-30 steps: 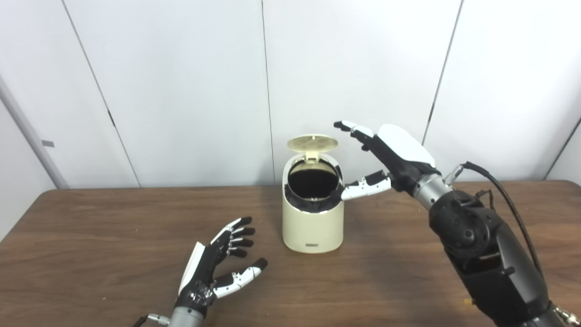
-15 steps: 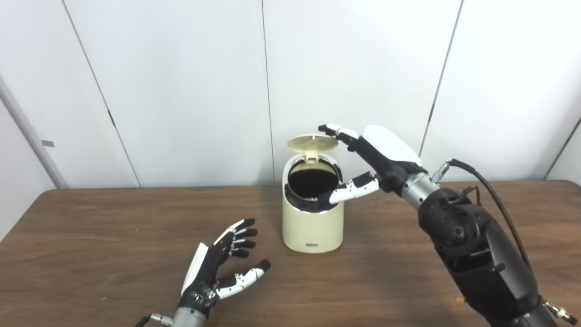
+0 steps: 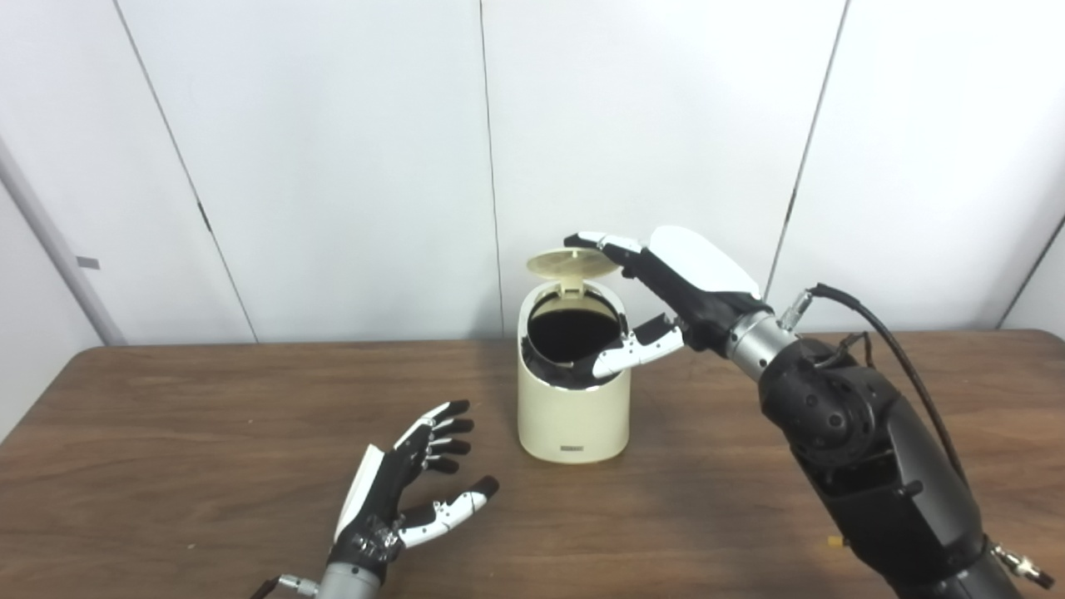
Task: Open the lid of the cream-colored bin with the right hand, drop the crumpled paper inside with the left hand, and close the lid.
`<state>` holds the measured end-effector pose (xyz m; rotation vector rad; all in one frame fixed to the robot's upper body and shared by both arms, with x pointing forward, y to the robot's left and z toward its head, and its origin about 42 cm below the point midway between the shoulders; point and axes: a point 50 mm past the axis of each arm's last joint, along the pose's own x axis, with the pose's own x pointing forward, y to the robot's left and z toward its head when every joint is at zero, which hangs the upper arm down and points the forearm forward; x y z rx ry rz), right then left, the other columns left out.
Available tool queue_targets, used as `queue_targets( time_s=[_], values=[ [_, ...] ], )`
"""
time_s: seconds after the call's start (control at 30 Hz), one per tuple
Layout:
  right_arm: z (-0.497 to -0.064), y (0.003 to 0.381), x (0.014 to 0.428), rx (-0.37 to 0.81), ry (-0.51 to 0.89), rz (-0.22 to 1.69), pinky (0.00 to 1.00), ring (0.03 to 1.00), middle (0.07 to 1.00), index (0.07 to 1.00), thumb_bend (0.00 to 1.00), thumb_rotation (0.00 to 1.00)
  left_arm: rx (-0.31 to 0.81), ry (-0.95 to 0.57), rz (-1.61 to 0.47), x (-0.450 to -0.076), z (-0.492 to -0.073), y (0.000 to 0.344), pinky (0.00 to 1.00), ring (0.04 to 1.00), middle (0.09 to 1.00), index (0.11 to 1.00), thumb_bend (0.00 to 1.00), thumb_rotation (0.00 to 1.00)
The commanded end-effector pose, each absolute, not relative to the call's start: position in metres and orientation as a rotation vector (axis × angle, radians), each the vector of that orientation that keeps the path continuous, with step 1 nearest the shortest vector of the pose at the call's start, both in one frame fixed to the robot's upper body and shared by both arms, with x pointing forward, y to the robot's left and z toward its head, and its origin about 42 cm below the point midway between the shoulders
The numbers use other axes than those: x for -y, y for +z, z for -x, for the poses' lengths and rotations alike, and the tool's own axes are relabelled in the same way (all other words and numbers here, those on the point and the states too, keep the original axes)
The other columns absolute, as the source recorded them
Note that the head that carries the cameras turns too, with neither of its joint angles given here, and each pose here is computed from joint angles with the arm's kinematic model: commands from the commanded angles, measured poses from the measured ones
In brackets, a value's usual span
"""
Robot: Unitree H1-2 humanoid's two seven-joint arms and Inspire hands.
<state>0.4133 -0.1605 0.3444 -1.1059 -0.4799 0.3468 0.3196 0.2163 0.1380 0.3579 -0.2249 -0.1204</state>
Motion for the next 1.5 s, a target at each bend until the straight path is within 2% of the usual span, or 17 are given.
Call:
queue_targets(
  time_s=[0.0, 0.17, 0.53, 0.7, 0.9, 1.47],
  values=[
    [-0.409, 0.374, 0.157, 0.566, 0.317, 1.110, 0.74, 0.867, 0.839, 0.829, 0.91, 0.46, 0.305, -0.108, -0.360, -0.213, -0.322, 0.155, 0.67, 0.746, 0.814, 0.876, 0.67, 0.25],
    [-0.404, 0.372, 0.159, 0.550, 0.326, 1.126, 0.78, 0.897, 0.775, 0.766, 0.90, 0.41, 0.304, -0.106, -0.363, -0.212, -0.322, 0.156, 0.66, 0.741, 0.809, 0.871, 0.68, 0.25],
    [-0.400, 0.364, 0.165, 0.548, 0.343, 1.156, 0.79, 0.873, 0.713, 0.701, 0.89, 0.43, 0.306, -0.100, -0.366, -0.212, -0.320, 0.159, 0.67, 0.741, 0.806, 0.866, 0.68, 0.25],
    [-0.401, 0.360, 0.164, 0.520, 0.368, 1.140, 0.87, 0.883, 0.712, 0.687, 0.91, 0.41, 0.302, -0.101, -0.364, -0.212, -0.319, 0.162, 0.67, 0.738, 0.805, 0.864, 0.68, 0.25],
    [-0.401, 0.355, 0.162, 0.513, 0.399, 1.147, 0.86, 0.877, 0.709, 0.682, 0.93, 0.39, 0.299, -0.104, -0.364, -0.211, -0.319, 0.163, 0.67, 0.733, 0.801, 0.862, 0.68, 0.26],
    [-0.397, 0.346, 0.149, 0.513, 0.457, 1.148, 0.87, 0.887, 0.720, 0.693, 0.93, 0.36, 0.292, -0.113, -0.359, -0.208, -0.319, 0.165, 0.69, 0.737, 0.806, 0.870, 0.70, 0.29]
  ],
)
